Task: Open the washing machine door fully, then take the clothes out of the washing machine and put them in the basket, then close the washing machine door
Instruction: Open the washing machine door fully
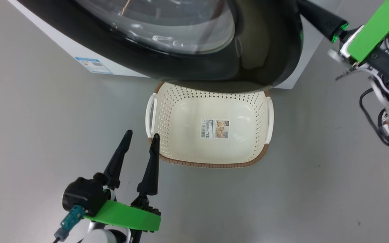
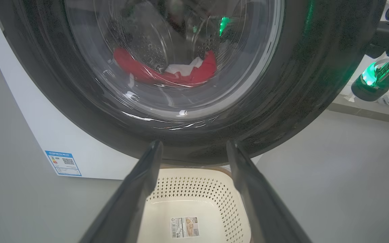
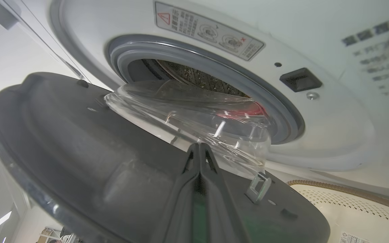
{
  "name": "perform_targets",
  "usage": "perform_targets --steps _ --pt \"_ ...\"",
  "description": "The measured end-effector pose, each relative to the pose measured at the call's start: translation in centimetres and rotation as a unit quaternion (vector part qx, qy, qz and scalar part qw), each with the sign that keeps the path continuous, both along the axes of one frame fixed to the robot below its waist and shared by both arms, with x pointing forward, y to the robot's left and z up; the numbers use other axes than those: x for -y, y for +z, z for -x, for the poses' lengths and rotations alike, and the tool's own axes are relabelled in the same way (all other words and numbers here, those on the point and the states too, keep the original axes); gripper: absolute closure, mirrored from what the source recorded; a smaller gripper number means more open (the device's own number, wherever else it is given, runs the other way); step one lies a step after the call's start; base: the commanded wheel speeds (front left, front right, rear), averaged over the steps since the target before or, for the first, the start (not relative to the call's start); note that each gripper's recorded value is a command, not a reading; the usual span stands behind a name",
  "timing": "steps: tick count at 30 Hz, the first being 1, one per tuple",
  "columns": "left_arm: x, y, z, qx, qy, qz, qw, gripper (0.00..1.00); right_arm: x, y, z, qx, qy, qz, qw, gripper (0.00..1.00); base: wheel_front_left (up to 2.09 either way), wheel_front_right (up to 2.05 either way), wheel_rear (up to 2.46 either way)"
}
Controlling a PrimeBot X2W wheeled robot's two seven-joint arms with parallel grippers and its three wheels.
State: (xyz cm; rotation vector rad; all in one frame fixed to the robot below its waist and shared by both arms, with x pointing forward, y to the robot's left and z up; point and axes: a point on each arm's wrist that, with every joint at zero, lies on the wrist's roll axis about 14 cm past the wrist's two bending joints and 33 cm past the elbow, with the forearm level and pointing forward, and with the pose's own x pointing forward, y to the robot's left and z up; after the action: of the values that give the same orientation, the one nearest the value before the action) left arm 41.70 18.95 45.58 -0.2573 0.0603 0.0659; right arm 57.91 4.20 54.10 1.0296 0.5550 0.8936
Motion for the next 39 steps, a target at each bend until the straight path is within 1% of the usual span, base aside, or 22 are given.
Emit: perform_targets --steps 11,16,25,30,37,39 --pt "0.4 0.9 1.2 0.009 -0.003 0.002 1.000 0.00 -2.4 -0.6 5.4 -0.017 0.053 0.004 0.998 1.00 0.00 0.00 0.00" --pt "0.5 1.4 1.3 0.016 -0.004 0.003 1.000 0.00 -2.7 -0.6 6.7 -0.021 0.067 0.005 0.998 1.00 0.00 0.00 0.00" --pt "0.5 2.1 1.5 0.025 -0.003 0.004 1.000 0.00 -4.1 -1.0 9.9 -0.031 0.107 0.002 0.994 1.00 0.00 0.00 0.00" --pt "0.5 2.0 2.0 0.023 -0.002 0.006 1.000 0.00 -4.3 -1.0 10.7 -0.032 0.107 0.000 0.994 1.00 0.00 0.00 0.00" --pt "0.3 2.2 2.1 0.025 0.000 0.005 1.000 0.00 -4.3 -0.8 10.2 -0.029 0.088 -0.006 0.996 1.00 0.00 0.00 0.00" --pt "0.4 2.3 2.1 0.027 0.000 0.006 1.000 0.00 -4.1 -0.9 10.0 -0.023 0.079 0.001 0.997 1.00 0.00 0.00 0.00"
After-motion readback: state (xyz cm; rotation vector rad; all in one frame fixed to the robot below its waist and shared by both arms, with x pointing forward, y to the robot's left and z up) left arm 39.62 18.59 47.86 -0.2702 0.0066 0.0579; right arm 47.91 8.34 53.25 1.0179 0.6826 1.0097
